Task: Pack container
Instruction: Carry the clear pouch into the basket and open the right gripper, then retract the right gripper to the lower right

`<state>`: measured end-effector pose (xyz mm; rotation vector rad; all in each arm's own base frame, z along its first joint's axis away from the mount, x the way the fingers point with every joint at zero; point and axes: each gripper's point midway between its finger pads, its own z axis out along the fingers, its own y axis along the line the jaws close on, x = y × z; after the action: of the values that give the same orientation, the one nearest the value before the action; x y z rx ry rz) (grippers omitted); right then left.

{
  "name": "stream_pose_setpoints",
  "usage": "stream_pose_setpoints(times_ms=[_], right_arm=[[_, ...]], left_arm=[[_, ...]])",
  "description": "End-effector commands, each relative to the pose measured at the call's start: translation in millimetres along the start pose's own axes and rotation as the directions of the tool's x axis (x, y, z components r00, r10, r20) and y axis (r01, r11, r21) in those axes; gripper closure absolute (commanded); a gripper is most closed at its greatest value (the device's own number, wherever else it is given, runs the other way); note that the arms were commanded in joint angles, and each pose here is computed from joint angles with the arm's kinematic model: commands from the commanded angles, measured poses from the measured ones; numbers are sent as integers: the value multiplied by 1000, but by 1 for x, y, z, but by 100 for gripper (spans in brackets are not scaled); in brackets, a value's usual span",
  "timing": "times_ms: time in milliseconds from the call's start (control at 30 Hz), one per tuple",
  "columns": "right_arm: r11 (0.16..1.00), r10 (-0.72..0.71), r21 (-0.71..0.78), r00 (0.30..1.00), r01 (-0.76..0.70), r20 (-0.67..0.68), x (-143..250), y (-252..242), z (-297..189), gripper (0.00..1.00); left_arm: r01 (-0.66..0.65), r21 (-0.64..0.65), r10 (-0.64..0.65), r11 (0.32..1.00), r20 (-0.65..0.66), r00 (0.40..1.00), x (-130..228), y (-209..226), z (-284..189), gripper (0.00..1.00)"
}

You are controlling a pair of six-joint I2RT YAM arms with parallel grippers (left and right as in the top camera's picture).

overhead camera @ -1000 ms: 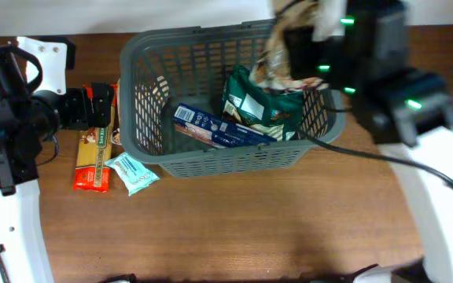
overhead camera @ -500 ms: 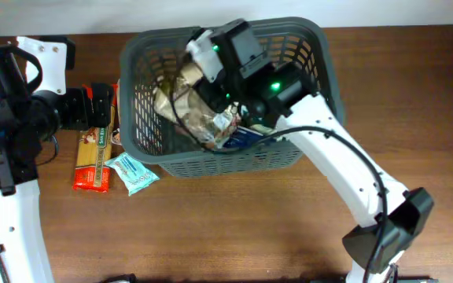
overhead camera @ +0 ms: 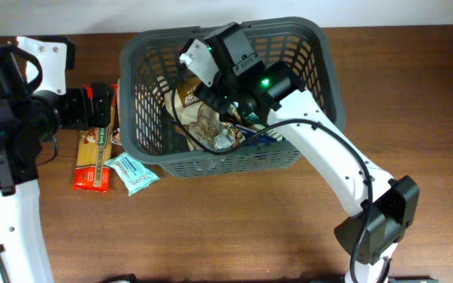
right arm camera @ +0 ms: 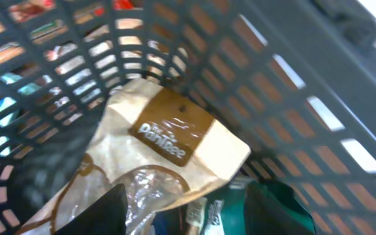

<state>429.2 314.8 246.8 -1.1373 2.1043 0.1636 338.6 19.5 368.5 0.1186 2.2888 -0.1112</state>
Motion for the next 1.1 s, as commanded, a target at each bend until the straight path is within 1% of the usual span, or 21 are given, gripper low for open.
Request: stream_pose_setpoints(times_ms=[0,33,67,100,167,267,467,600,667,767,833,967,1067], right_arm=[[979,155,116,984,-165,90,-25,-32,-43,45],[973,187,118,976,-200,113,-31,-35,-58,42],[961,237,117,963,-252,127,-33,-38,-72,36],[944,294,115,946,-310,136,-33,-42,-87,33],[903,398,121,909,-412,126,-24,-50,-114,31],[851,493,148,864,-504,102,-3,-63,-151,32],[813,555,192,831,-550,31,45,-59,-219,32],[744,616,296,786,-600,46,75,-58,-259,32],[738,619,296,783,-606,59,86,-49,-276,31],[734,619,298,782,-610,75,109,-35,-294,31],[734,619,297,782,-611,77,129,-24,-299,29],[734,619,296,782,-611,78,175,0,-297,25],[742,619,265,781,-616,82,204,21,-294,22]], left_arm=[[5,7,-5,1000,26,1000,-5,-2,-8,1],[5,7,-5,1000,26,1000,-5,-2,-8,1],[5,7,-5,1000,26,1000,-5,-2,-8,1],[5,7,-5,1000,26,1000,-5,-2,-8,1],[5,7,-5,1000,26,1000,-5,-2,-8,1],[5,7,-5,1000,26,1000,-5,-2,-8,1],[5,7,-5,1000,26,1000,-5,-2,-8,1],[5,7,-5,1000,26,1000,-5,-2,-8,1],[5,7,-5,1000,26,1000,-5,-2,-8,1],[5,7,-5,1000,26,1000,-5,-2,-8,1],[5,7,-5,1000,26,1000,-5,-2,-8,1],[5,7,-5,1000,26,1000,-5,-2,-8,1],[5,7,-5,1000,26,1000,-5,-2,-8,1]])
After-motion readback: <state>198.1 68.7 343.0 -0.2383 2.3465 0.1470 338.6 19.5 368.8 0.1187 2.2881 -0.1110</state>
